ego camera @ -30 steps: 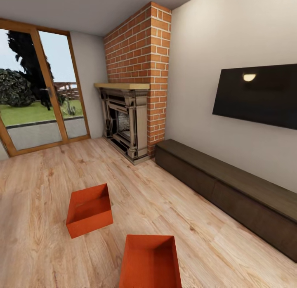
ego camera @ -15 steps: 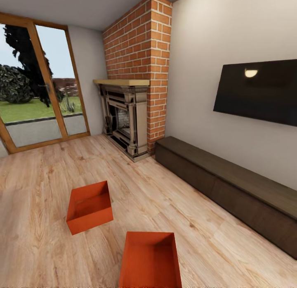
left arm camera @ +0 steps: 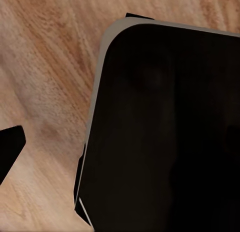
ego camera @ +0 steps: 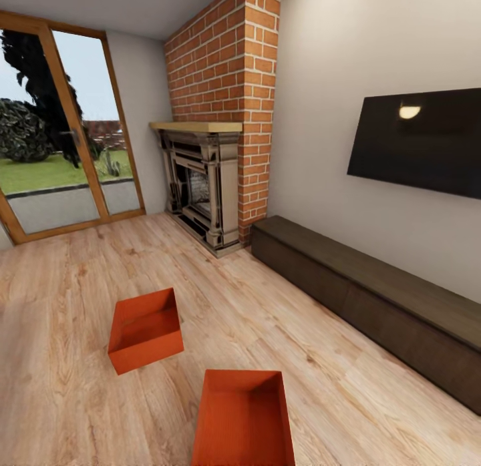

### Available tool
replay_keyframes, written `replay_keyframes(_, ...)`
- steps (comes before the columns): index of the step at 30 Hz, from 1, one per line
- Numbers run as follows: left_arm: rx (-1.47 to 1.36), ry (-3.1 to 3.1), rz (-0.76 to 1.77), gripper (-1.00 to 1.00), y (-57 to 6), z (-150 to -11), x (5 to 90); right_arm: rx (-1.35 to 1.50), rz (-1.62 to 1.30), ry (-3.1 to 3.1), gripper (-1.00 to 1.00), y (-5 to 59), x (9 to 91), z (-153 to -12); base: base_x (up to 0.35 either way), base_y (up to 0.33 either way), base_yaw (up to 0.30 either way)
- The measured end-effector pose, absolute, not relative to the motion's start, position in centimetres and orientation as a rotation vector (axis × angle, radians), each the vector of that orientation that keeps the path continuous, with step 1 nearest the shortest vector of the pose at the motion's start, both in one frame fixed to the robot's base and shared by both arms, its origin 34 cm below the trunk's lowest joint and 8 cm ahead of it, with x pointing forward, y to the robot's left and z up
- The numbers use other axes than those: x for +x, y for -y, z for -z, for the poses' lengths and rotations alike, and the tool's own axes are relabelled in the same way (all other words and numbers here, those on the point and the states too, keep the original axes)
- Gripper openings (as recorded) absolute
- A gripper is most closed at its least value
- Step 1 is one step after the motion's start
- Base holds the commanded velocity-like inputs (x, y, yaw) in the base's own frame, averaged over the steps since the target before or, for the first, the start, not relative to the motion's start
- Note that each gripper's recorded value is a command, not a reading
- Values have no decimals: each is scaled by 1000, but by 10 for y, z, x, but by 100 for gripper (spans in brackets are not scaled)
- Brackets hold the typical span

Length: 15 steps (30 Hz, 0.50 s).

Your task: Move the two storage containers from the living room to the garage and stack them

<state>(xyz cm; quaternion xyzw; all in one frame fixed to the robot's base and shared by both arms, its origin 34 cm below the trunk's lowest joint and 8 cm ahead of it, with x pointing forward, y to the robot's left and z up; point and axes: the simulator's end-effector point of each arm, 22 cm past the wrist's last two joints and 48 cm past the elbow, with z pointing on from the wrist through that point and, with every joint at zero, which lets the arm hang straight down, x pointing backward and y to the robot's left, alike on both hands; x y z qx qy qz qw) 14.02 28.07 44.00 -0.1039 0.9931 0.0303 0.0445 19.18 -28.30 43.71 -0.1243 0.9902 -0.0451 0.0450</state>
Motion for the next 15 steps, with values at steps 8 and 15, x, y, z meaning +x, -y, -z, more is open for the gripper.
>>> replay_keyframes(8, -318, -3047, -95, 100, -281, -440, 135, -382, 136, -3036, 100, 283, 187, -436, 0, 0, 0)
replay_keyframes(15, -319, -3058, -97, 100, -281, -440, 131, -384, 135, -3047, 100, 283, 183, -436, 0, 0, 0)
